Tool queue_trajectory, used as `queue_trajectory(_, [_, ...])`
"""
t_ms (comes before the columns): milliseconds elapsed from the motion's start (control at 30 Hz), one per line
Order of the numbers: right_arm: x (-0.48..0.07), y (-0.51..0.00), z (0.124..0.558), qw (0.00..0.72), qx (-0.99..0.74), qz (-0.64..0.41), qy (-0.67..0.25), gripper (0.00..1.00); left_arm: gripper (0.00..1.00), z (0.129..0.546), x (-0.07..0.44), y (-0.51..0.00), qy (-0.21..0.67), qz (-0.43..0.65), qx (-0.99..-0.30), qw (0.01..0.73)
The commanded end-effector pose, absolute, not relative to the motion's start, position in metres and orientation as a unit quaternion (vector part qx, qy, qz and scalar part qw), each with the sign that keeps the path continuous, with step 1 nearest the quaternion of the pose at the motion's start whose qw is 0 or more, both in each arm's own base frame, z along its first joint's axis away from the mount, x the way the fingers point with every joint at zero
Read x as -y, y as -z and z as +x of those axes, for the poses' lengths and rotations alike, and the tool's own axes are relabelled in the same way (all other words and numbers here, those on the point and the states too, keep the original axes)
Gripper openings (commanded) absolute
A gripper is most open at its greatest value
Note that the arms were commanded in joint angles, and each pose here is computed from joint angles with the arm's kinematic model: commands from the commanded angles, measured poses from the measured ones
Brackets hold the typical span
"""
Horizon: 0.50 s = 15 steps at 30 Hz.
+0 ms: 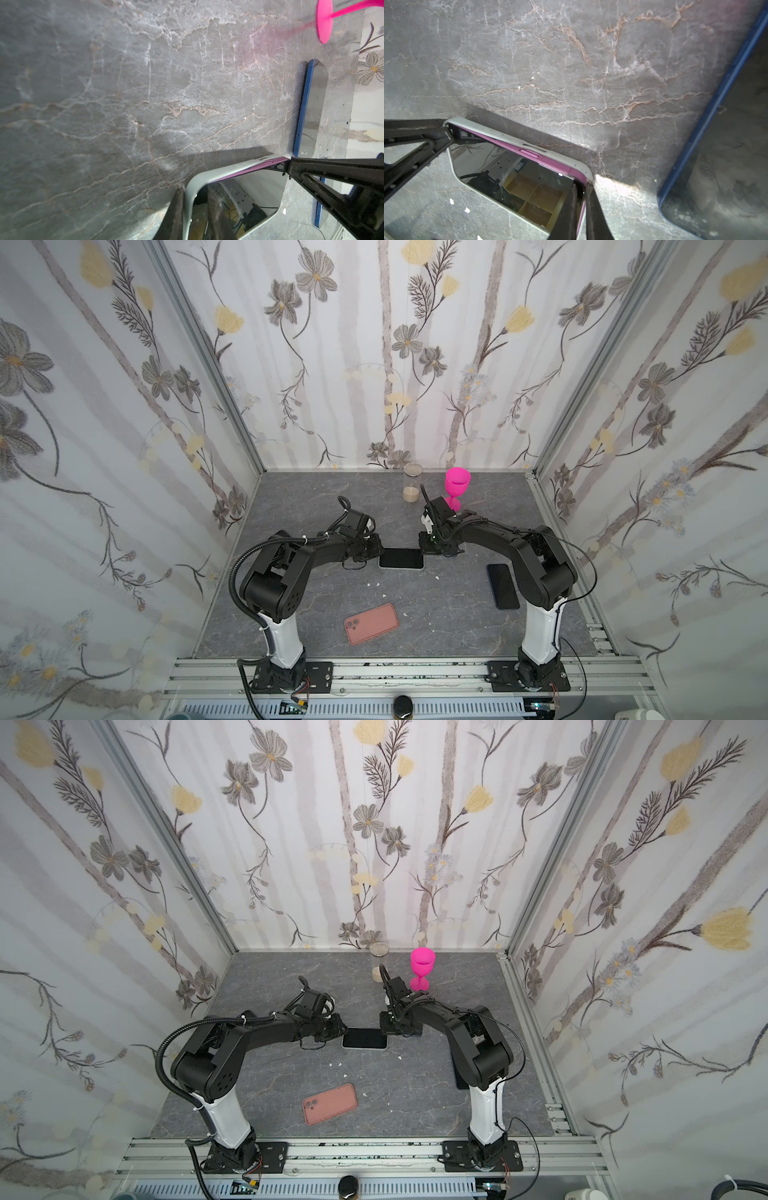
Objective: Put the phone into the phone case
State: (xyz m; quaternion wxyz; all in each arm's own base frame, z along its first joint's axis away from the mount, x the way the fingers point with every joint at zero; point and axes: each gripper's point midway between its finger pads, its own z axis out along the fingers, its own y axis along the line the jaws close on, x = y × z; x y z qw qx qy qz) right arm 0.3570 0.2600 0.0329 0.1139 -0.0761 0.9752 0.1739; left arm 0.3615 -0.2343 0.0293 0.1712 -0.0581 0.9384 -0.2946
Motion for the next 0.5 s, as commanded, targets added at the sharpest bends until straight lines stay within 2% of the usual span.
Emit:
queue_trajectory(0, [-0.2532,-0.0226,0.3451,0.087,-0.982,-0.080,-0.150,0.12,0.20,0.3650,0.2366,-0.0355,0.305,-0.059,-0.933,0.182])
queue_trajectory(467, [-0.2568,-0.0141,0.3364,0.065,-0.984,-0.093,-0.134,0.12,0.20,0.3595,0.2330,-0.0322,0.303,-0.064,-0.933,0.183])
